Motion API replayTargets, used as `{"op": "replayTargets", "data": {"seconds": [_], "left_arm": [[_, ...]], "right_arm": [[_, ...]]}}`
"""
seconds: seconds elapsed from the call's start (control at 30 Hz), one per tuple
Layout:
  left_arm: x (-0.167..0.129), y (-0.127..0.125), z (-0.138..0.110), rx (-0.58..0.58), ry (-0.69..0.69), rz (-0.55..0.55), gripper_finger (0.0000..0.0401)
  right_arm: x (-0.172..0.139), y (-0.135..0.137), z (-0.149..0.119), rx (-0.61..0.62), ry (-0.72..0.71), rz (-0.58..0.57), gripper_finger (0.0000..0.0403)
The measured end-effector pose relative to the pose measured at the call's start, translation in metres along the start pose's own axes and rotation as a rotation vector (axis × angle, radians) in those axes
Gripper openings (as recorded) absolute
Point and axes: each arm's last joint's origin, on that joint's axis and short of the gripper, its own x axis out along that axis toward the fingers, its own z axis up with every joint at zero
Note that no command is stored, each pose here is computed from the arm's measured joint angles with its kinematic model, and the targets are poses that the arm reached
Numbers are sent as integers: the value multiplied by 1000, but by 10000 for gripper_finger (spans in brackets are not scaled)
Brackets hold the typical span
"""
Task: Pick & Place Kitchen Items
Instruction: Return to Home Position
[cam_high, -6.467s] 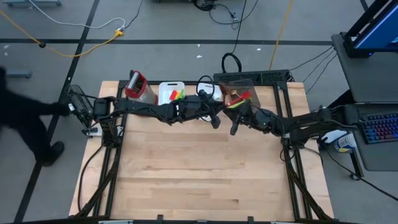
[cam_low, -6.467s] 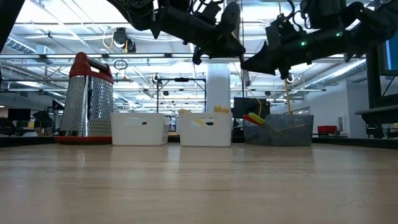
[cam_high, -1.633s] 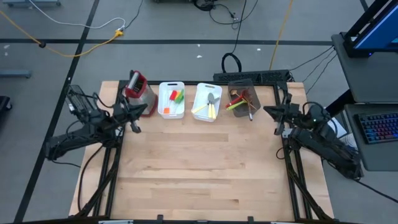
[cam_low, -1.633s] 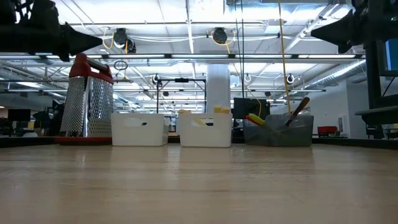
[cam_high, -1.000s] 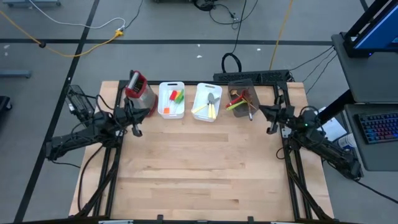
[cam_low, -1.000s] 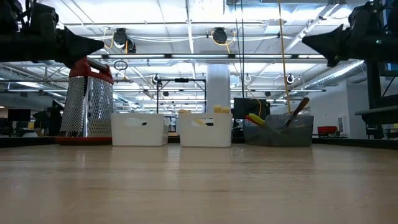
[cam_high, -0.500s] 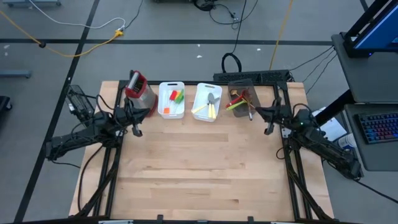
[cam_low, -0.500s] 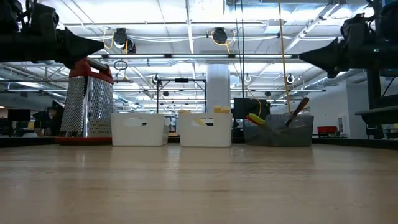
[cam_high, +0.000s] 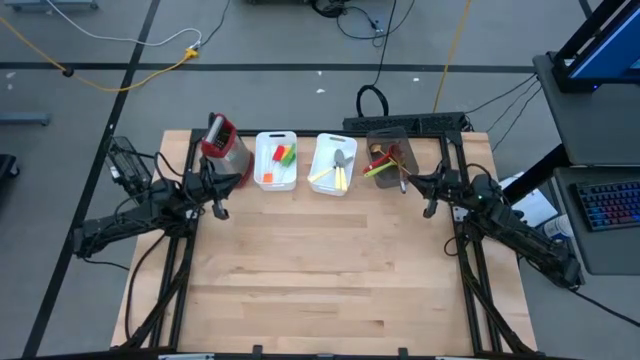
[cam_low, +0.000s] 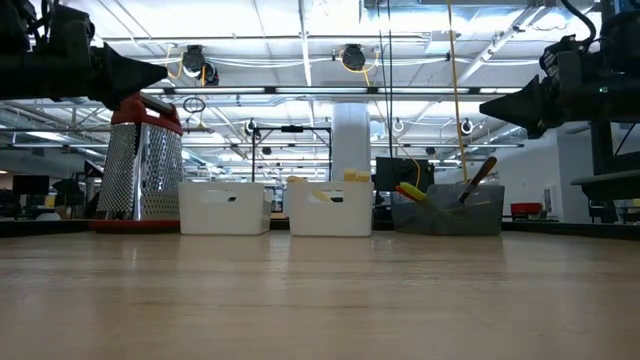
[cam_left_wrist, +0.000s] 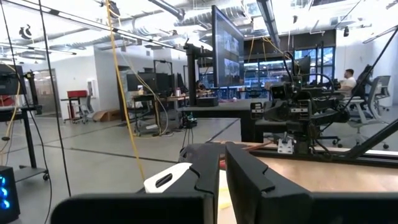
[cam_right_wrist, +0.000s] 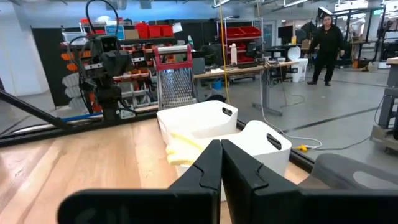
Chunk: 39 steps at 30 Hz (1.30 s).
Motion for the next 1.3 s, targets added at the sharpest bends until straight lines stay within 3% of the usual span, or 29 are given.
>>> {"op": "replayTargets", "data": {"seconds": [1.3], "left_arm": [[0,0,0,0,0,0,33]], "right_arm": [[0,0,3,-11,-30,7,4]]}}
